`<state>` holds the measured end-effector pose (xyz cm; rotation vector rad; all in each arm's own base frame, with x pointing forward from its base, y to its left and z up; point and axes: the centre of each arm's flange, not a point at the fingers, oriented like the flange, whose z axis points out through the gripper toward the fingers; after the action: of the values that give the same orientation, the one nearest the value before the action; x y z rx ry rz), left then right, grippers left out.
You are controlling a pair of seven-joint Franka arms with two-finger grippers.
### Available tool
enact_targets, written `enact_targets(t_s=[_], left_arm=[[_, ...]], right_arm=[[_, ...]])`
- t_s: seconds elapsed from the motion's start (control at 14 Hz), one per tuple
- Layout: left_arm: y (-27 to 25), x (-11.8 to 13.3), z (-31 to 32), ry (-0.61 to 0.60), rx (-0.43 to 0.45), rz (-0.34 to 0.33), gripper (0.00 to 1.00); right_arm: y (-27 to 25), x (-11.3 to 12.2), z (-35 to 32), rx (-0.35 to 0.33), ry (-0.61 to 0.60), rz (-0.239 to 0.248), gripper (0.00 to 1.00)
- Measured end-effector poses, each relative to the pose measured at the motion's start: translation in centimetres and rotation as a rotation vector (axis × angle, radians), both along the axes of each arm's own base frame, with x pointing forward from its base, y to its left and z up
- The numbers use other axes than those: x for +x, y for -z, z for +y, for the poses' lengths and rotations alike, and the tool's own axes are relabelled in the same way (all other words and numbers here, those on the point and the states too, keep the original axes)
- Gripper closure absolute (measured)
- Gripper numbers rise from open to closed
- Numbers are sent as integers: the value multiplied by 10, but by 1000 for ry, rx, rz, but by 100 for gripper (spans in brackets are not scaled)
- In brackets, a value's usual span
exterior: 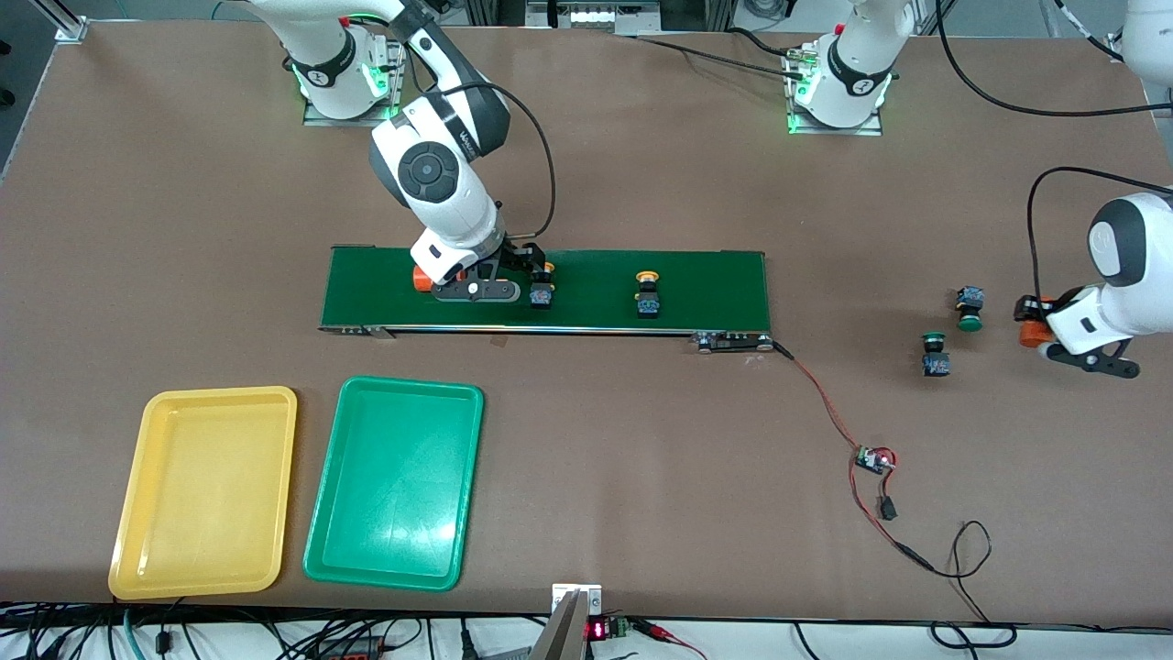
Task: Sort buttons by color to trays
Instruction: 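Place the cylinder on the belt while the right gripper grasps a button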
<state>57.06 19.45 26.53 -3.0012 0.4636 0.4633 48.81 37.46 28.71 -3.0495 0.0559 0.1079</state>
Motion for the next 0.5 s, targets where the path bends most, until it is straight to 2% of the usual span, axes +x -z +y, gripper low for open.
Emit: enact_targets(t_s=[0.07,0.21,0.5], left_arm=[[-7,5,-28,37,-20,38,50],[-15,14,-87,125,-56,75,50],[-24,19,-205,318,-118,93,50]], right_arm=[[2,1,0,-1,0,1,0],[3,3,1,-1,1,2,0],[11,4,2,-2,2,3,0]])
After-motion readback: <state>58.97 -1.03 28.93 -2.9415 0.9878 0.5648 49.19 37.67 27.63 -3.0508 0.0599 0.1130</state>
